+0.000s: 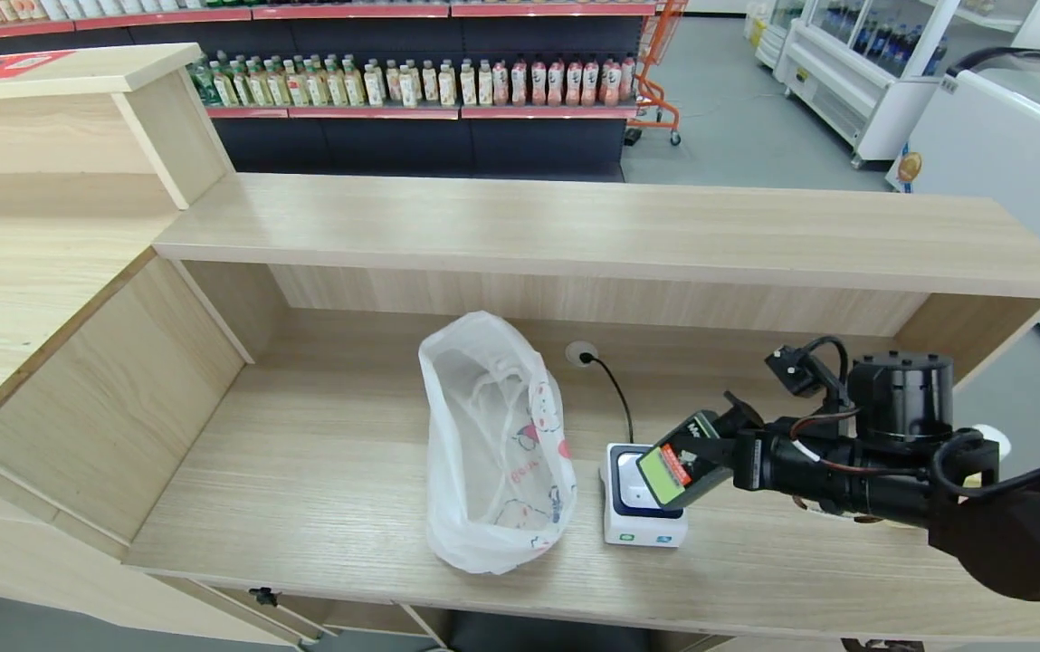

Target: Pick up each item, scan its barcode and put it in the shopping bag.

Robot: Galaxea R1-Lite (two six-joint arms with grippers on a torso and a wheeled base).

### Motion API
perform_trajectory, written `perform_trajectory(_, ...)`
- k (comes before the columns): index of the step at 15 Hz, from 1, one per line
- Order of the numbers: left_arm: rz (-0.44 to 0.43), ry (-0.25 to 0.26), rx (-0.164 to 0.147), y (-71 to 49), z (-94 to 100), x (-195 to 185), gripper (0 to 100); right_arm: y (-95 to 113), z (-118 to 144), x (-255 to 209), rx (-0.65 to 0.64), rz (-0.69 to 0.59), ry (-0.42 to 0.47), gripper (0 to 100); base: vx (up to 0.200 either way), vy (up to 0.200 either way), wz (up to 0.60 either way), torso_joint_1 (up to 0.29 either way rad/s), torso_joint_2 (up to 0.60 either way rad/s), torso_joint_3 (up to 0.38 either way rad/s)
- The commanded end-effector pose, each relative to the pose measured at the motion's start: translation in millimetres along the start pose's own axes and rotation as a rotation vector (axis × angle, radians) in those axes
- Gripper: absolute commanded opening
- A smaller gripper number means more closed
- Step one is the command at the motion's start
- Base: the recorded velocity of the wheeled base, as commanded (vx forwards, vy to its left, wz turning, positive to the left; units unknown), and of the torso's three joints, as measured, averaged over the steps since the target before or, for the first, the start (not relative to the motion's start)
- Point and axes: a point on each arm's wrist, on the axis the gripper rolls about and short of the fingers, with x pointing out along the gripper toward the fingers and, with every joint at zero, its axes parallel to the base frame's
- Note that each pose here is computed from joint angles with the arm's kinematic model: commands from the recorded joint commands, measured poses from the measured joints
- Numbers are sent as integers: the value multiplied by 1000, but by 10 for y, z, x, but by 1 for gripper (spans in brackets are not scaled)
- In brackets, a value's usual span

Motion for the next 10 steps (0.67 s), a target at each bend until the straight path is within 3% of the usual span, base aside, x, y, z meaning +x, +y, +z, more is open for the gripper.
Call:
perform_trajectory(1, 0, -1, 0, 0, 0, 0, 100, -74, -143, 213, -15, 8, 27, 0, 0, 0, 0, 0, 0, 0)
perform_trajectory(10, 0, -1, -1, 0, 0, 0, 100, -80, -196, 709, -46, 58, 25, 0, 0, 0, 0, 0, 0, 0)
